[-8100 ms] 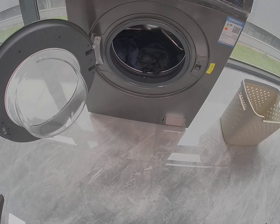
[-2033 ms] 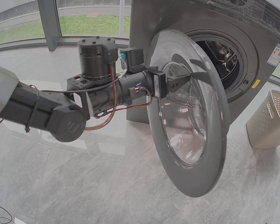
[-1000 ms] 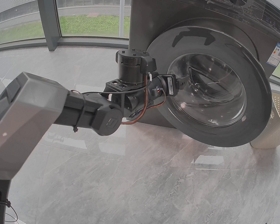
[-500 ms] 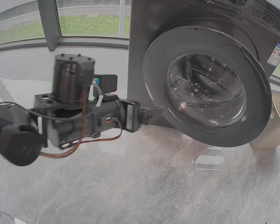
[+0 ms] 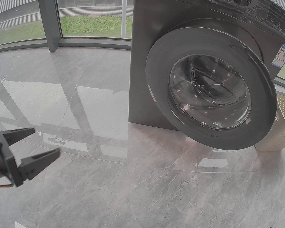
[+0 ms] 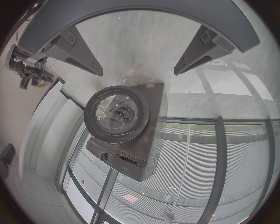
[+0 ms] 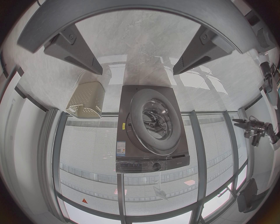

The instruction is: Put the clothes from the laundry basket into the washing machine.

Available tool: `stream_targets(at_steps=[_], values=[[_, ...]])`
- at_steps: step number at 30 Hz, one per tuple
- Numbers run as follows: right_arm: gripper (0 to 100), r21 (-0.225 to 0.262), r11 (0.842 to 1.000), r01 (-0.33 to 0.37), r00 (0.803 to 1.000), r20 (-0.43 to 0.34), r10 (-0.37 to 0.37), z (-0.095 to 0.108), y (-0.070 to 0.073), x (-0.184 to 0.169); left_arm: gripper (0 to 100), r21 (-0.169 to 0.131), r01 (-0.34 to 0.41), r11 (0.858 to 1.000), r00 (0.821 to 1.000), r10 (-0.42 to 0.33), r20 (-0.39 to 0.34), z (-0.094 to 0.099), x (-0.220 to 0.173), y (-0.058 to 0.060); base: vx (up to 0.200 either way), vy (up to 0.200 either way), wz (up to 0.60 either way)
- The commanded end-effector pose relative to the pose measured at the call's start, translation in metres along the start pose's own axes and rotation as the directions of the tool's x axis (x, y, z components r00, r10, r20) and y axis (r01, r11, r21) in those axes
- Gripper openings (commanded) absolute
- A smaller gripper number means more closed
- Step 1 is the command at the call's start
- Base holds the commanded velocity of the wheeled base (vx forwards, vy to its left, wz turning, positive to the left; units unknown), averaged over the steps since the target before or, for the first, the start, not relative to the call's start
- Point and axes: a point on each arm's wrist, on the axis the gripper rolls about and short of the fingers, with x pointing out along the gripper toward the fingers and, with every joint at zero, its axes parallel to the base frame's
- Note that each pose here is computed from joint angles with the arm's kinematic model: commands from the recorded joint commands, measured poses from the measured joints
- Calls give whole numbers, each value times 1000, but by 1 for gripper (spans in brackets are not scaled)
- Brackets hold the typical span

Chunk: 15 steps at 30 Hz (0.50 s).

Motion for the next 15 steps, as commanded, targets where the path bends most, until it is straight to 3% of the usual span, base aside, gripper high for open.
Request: stream_targets(at_steps=[1,6,9,11,14,15], values=[[100,-1,1000,0,1000,-7,0,-5,0,1,100,39,-261,964,963,258,82,-125,-118,14,0,0,0],[100,-1,1000,0,1000,-7,0,-5,0,1,100,28,-342,939,935,336,116,-135,-125,10,0,0,0],[100,-1,1000,0,1000,-7,0,-5,0,1,100,0,-445,895,886,441,141,-135,-125,9,0,0,0],[100,-1,1000,0,1000,-9,0,-5,0,1,100,-15,-514,858,844,509,170,-135,-126,7,0,0,0],[100,-1,1000,0,1000,-7,0,-5,0,1,100,-20,-528,849,834,523,175,-135,-127,8,0,0,0],[100,-1,1000,0,1000,-7,0,-5,0,1,100,-37,-607,794,778,603,178,-135,-128,10,0,0,0]])
